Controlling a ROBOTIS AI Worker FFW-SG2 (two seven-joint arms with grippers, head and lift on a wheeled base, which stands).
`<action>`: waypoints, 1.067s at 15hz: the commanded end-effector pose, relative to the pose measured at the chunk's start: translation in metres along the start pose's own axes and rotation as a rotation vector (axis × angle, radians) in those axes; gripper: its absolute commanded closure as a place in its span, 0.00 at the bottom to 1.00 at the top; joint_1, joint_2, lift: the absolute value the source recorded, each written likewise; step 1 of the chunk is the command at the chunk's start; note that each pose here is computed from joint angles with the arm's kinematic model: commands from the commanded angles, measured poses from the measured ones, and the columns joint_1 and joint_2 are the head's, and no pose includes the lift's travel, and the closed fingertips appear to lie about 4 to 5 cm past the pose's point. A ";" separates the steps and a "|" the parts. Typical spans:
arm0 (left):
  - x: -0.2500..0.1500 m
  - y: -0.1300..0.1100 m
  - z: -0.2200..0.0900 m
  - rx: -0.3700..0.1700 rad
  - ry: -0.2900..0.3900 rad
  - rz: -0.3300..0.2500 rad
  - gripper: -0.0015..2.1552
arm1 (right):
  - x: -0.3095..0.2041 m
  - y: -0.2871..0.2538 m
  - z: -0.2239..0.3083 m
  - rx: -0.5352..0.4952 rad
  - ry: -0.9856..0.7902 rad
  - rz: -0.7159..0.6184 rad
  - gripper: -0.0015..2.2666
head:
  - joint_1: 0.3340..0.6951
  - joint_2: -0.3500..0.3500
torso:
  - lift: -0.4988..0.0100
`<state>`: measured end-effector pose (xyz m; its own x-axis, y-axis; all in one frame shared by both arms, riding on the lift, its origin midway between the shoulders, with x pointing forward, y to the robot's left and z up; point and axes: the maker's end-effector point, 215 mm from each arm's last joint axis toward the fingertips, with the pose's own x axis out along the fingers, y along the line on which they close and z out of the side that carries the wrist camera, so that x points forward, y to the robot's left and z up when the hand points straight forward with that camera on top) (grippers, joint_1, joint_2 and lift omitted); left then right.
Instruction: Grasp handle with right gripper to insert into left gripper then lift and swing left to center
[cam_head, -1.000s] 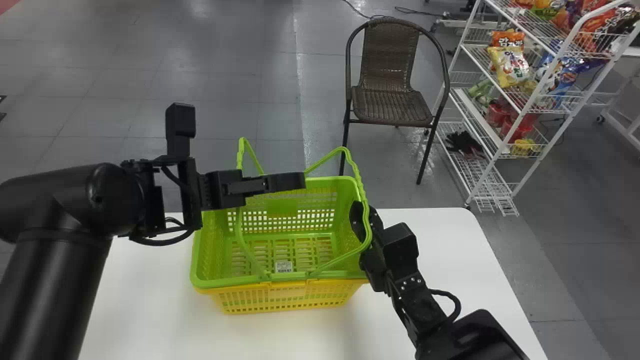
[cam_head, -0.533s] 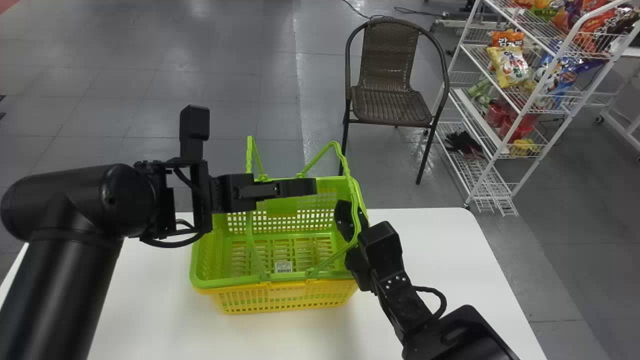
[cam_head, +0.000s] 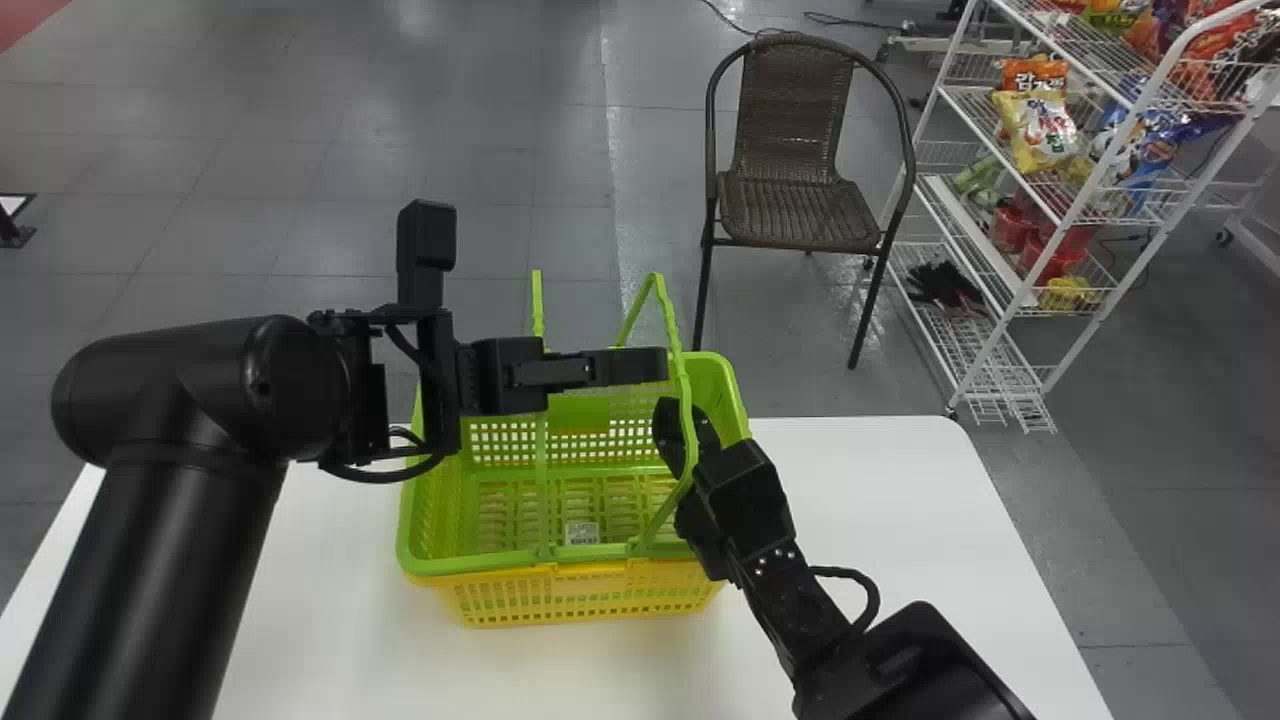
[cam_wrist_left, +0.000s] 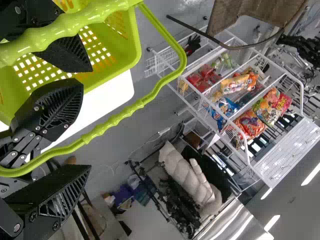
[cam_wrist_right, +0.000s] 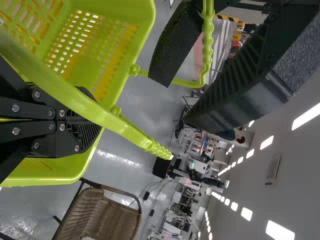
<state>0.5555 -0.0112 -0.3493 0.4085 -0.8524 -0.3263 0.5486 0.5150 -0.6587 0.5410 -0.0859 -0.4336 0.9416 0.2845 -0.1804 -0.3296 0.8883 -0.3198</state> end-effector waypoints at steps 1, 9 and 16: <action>0.003 -0.003 0.004 0.008 0.004 -0.003 0.06 | 0.002 0.007 0.001 -0.006 0.005 0.011 0.99 | 1.00 0.36 | 0.98; 0.004 -0.004 0.005 0.004 0.001 -0.010 0.06 | 0.006 0.034 0.013 -0.046 -0.003 0.054 0.99 | 1.00 0.40 | 0.98; 0.006 0.001 -0.001 -0.011 0.004 -0.009 0.06 | -0.023 -0.059 -0.006 0.068 0.006 -0.115 0.99 | 1.00 0.36 | 0.98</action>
<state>0.5581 -0.0148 -0.3508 0.4015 -0.8564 -0.3247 0.5464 0.5085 -0.6655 0.5410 -0.1160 -0.4223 0.9601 0.2229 -0.1687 -0.2660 0.9140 -0.3063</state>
